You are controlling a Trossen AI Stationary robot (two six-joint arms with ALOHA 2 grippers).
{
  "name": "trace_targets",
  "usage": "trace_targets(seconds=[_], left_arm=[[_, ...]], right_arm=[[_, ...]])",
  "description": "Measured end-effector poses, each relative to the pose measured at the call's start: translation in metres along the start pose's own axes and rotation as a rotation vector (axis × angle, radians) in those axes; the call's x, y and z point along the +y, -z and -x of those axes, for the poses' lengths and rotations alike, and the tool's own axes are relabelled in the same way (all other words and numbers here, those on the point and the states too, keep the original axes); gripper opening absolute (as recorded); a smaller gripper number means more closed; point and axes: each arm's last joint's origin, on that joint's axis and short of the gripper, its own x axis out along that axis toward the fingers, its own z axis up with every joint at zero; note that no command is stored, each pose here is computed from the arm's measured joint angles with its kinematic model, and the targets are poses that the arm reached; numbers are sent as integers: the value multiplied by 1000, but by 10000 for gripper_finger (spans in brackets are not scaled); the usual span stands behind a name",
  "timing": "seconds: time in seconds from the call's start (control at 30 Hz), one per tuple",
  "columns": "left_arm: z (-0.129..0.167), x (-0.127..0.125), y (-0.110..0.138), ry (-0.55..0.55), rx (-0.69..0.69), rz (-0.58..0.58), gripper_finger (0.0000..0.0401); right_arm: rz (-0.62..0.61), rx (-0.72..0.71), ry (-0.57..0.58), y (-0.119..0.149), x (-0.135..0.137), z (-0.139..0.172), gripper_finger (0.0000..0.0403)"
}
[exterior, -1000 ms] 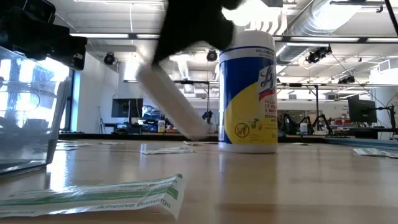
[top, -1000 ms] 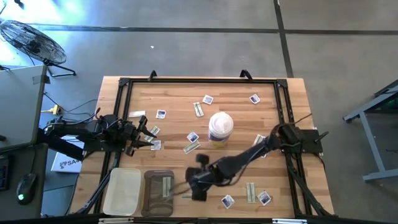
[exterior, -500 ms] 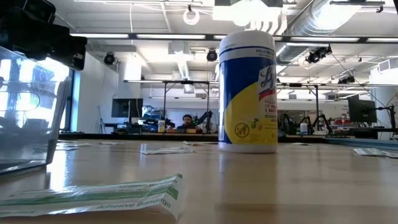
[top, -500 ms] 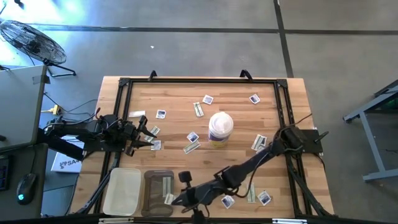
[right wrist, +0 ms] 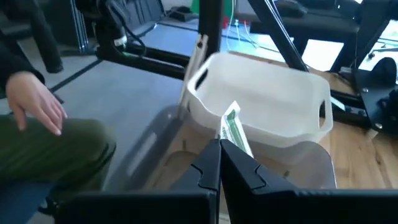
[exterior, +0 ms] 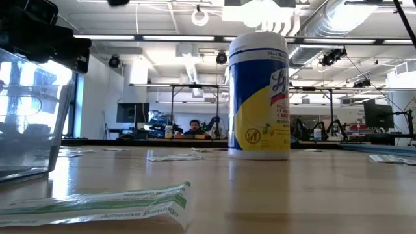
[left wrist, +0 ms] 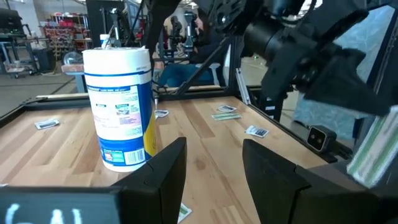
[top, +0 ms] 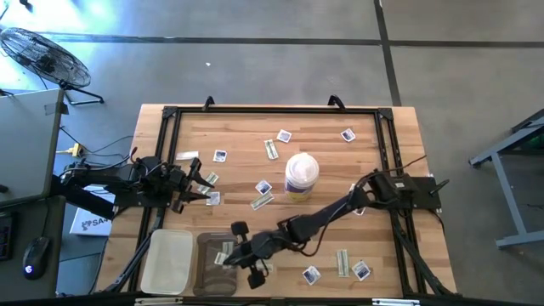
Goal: Pick & Place First Aid Supplies
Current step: Put the bandage into the black transparent bin
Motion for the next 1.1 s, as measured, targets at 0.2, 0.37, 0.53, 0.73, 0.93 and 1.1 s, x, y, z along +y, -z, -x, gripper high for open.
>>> trace_targets(seconds=[0.2, 0.37, 0.53, 0.73, 0.93, 1.1], left_arm=[[0, 0, 0, -9, 1, 0, 154], [0, 0, 0, -9, 1, 0, 154], [0, 0, 0, -9, 1, 0, 154], [0, 0, 0, -10, 1, 0, 154], [0, 0, 0, -10, 1, 0, 154], [0, 0, 0, -10, 1, 0, 154]], right_arm=[[-11, 69, 13, 15, -18, -7, 0], [-23, 102, -4, 27, -24, -13, 0], [-20, 144, -3, 33, -24, -13, 0], [-19, 117, -53, 30, -22, -14, 2], [-8, 137, -48, 32, -22, -13, 59], [8, 120, -60, 16, -17, -3, 107]])
